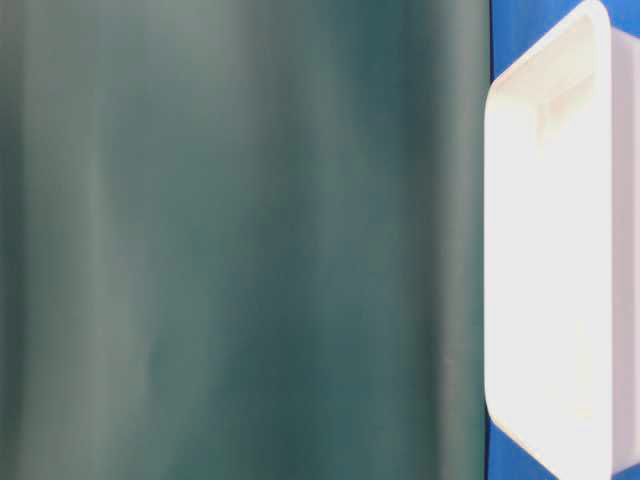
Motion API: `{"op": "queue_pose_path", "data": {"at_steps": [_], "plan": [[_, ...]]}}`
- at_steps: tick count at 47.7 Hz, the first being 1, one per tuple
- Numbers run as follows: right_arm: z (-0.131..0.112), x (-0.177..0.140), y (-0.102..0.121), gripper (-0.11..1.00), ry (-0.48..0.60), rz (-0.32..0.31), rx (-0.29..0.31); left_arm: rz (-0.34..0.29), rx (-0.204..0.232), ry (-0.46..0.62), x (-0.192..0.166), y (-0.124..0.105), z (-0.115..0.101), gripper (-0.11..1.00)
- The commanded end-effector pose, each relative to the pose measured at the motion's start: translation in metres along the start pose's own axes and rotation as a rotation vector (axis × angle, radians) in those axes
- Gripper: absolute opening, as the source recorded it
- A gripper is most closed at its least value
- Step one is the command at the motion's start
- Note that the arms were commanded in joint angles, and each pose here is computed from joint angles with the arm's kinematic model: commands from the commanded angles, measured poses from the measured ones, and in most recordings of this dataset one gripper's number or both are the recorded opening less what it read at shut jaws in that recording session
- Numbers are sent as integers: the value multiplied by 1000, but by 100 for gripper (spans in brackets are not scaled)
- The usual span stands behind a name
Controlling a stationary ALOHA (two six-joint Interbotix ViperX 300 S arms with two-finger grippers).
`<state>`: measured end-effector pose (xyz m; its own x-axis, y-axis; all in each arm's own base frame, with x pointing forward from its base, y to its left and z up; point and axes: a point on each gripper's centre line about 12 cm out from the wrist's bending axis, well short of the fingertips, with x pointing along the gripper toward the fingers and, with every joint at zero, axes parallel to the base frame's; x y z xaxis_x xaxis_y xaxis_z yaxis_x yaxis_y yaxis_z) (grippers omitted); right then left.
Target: Place one roll of tape in the white case with the left arm.
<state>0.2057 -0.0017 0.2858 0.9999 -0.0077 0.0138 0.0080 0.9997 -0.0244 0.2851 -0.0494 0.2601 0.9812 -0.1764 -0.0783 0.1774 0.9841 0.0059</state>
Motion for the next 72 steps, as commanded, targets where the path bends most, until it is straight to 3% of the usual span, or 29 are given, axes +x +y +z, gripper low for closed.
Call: {"op": "queue_pose_path", "data": {"at_steps": [1, 5, 13, 17, 23, 34, 60, 72], "plan": [[9, 3, -1, -11, -18, -2, 0, -18, 6, 1, 25, -5, 8, 2], [8, 3, -1, -11, -14, -2, 0, -25, 7, 63, 48, -8, 5, 16], [5, 4, 0, -11, -3, -2, 0, -22, 8, 222, 85, -8, -6, 64], [4, 5, 0, -11, 5, -1, 0, -19, 6, 346, 102, -8, -17, 81], [-1, 6, 0, -11, 26, -1, 0, -13, -1, 511, 121, -7, -36, 79], [-10, 10, 0, -11, 69, 0, 2, 21, -52, 696, 148, -2, -70, 80], [-14, 9, 0, -11, 94, 0, 8, 64, -77, 891, 173, 14, -137, 81], [-15, 10, 0, -11, 98, 0, 8, 73, -82, 923, 172, 17, -141, 76]]}}
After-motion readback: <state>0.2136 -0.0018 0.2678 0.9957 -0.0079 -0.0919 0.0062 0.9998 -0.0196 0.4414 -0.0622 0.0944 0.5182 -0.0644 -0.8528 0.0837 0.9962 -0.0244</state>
